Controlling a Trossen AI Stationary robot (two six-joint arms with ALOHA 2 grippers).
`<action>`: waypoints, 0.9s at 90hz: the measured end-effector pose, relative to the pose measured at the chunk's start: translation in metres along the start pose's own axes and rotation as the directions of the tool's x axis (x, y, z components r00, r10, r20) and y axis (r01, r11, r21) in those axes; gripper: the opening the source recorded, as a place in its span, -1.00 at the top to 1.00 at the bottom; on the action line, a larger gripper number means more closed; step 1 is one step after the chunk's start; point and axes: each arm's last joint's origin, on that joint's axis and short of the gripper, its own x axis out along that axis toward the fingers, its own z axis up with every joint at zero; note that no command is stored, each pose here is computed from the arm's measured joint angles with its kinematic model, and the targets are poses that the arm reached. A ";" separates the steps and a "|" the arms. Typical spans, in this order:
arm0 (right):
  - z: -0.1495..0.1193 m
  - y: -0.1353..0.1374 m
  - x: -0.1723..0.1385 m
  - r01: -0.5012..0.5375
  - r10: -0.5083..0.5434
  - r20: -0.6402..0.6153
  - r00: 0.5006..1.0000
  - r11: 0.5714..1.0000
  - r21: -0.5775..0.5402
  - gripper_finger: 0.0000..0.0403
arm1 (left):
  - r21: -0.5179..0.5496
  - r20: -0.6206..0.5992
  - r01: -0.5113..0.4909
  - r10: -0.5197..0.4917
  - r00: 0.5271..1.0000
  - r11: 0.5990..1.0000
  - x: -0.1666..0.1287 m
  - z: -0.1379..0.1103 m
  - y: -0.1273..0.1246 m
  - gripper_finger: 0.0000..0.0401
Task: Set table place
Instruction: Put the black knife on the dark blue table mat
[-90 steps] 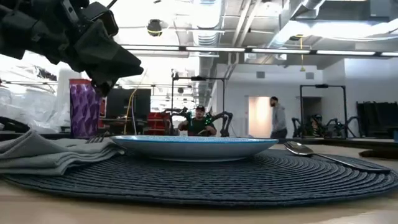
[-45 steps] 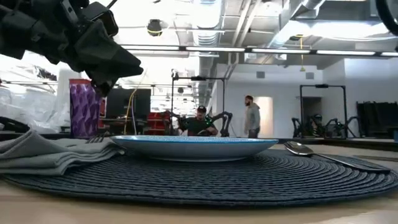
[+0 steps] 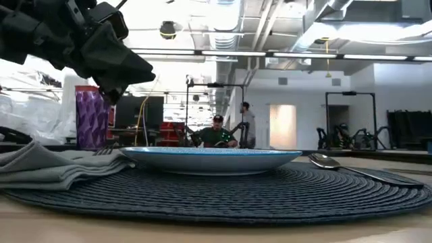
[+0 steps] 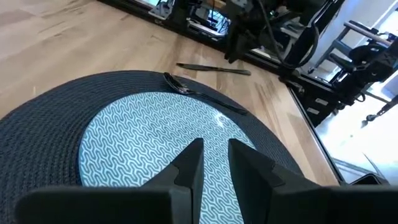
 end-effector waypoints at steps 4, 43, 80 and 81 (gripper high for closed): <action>0.000 0.000 0.001 -0.004 0.004 -0.002 1.000 1.000 0.013 0.51 | 0.000 0.000 0.000 0.000 1.000 1.000 0.000 0.000 0.000 0.72; -0.010 -0.017 0.028 -0.042 0.043 -0.019 0.999 0.997 0.070 0.47 | 0.001 -0.003 0.003 -0.003 1.000 1.000 0.000 0.000 0.000 0.72; 0.002 -0.018 0.036 -0.066 0.063 0.052 0.997 0.997 0.043 0.99 | -0.001 -0.003 0.003 -0.003 1.000 1.000 0.000 0.000 0.000 0.72; 0.002 -0.018 0.036 -0.066 0.064 0.058 0.996 0.997 0.042 0.99 | -0.001 -0.003 0.004 -0.004 1.000 1.000 0.000 0.000 0.000 0.72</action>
